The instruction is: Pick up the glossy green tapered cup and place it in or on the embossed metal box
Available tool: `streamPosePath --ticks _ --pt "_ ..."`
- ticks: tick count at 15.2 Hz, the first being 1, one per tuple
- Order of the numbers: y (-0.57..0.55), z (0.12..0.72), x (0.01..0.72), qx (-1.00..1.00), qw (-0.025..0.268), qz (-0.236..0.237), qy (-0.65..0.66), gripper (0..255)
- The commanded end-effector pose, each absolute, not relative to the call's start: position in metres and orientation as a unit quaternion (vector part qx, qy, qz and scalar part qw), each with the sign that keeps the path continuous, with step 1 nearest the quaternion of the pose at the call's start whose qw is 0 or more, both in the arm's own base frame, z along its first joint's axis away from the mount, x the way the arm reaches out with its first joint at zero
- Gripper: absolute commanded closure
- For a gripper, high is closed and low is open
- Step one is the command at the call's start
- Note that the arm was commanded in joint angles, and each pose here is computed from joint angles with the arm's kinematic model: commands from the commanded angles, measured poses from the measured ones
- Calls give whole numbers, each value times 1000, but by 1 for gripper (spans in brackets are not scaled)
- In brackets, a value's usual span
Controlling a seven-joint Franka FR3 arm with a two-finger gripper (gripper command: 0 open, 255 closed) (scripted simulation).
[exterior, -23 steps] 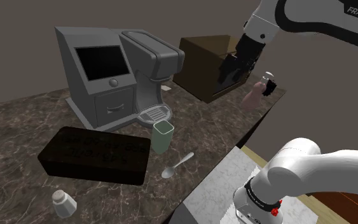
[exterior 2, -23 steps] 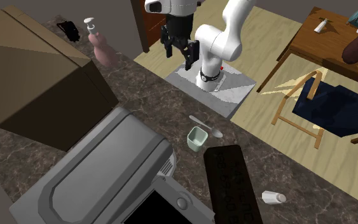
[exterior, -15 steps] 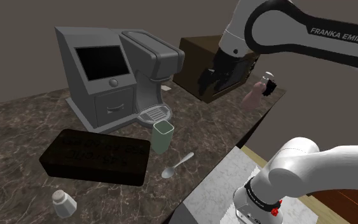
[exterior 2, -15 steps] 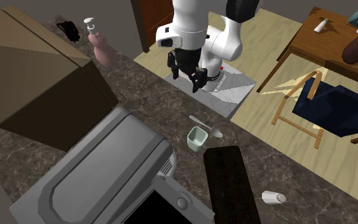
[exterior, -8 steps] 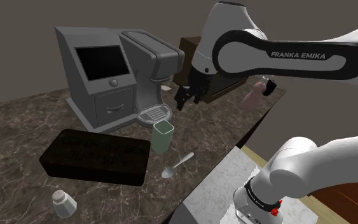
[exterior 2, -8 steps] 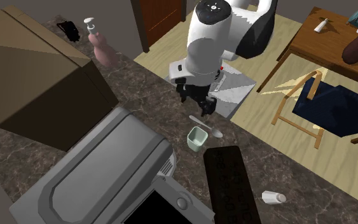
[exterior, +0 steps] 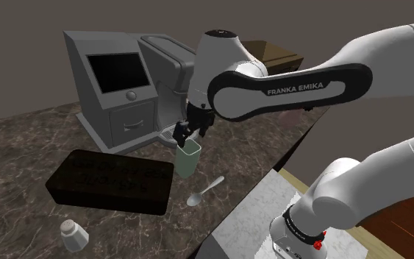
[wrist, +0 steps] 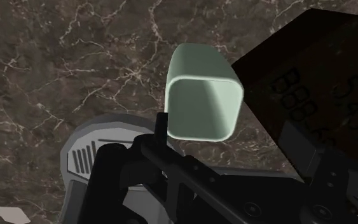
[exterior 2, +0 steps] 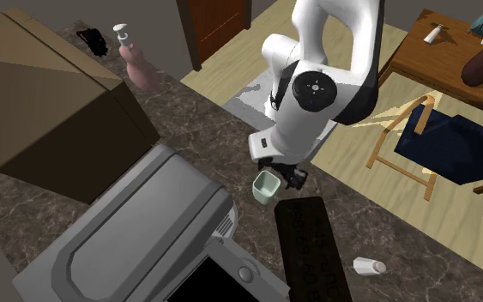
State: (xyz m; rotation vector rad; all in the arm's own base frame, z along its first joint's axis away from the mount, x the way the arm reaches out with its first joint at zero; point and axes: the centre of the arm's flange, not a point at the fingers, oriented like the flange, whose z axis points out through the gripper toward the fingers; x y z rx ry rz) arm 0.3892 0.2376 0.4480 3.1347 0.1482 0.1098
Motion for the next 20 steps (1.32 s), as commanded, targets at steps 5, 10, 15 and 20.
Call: streamPosePath --ticks 5,10,15,20 --pt "263 406 398 998 6 32 57 0" --pt "263 382 399 998 6 32 57 0" --pt "263 382 399 998 6 32 57 0" --pt "263 382 399 998 6 32 57 255"
